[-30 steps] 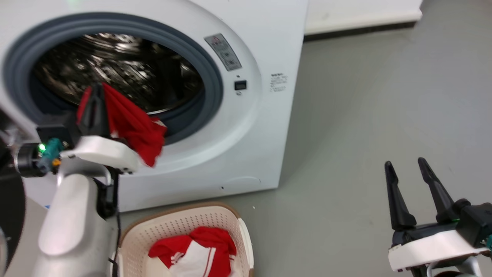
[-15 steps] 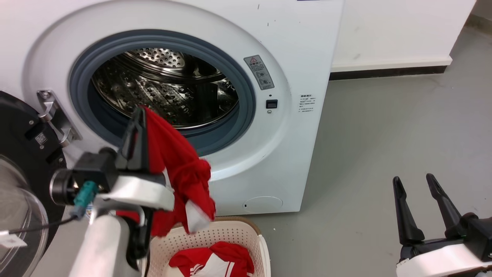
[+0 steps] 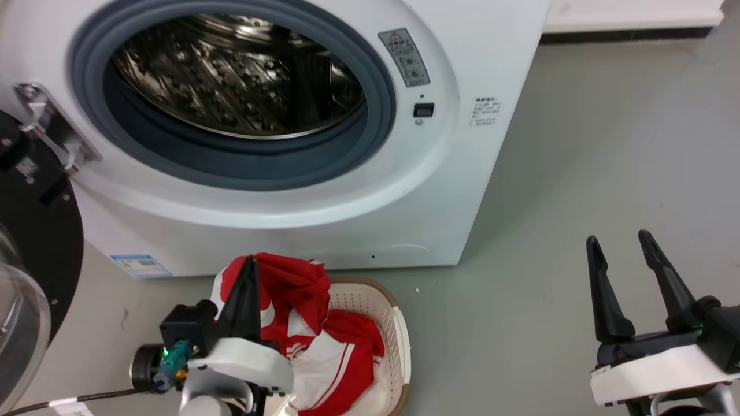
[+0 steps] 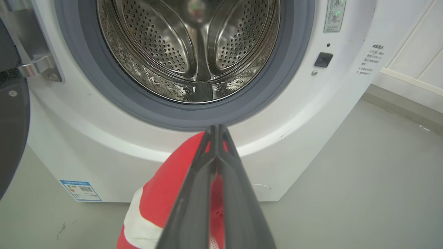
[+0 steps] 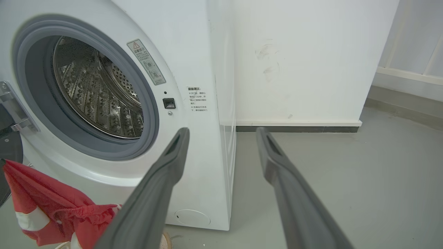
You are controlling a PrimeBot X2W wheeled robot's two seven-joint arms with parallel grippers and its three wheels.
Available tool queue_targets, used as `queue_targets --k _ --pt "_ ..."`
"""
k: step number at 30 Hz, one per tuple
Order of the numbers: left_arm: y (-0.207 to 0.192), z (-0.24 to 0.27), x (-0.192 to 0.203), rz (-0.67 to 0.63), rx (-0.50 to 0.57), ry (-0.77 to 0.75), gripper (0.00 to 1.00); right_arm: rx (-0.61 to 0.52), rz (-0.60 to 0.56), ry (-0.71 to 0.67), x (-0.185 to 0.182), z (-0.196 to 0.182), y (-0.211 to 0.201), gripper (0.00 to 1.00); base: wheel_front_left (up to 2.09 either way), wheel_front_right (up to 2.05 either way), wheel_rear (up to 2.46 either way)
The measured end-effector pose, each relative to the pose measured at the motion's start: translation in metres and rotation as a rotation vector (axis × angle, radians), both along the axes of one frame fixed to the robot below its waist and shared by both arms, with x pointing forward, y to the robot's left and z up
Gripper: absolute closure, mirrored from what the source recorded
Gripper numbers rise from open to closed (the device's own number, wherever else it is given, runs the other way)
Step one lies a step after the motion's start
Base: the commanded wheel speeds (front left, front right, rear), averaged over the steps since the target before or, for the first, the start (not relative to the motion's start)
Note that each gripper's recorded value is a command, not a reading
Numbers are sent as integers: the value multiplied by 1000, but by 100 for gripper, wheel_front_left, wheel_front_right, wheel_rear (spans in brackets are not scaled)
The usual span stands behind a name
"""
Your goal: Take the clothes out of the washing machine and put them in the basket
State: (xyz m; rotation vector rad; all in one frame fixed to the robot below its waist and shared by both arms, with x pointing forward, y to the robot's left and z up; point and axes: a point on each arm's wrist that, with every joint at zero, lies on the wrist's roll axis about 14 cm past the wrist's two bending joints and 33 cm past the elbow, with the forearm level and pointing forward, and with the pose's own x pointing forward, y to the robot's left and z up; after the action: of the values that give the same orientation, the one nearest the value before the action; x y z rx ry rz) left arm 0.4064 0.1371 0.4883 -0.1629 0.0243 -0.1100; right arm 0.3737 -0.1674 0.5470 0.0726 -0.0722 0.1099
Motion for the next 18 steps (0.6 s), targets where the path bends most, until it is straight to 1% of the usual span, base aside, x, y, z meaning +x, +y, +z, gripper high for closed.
queue_targets --k 6,7,11,14,18 --pt "-1 -81 -3 31 -22 221 100 1 21 50 25 -21 7 0 0 0 0" --pt "-1 -116 -1 39 -18 315 100 -3 26 71 38 -33 9 0 0 0 0" --pt "3 -157 5 56 -1 422 100 -8 32 111 54 -52 11 0 0 0 0" --pt "8 -180 18 77 10 472 100 -14 29 132 66 -67 9 0 0 0 0" --pt "14 -222 14 89 40 585 100 -16 20 176 73 -89 6 0 0 0 0"
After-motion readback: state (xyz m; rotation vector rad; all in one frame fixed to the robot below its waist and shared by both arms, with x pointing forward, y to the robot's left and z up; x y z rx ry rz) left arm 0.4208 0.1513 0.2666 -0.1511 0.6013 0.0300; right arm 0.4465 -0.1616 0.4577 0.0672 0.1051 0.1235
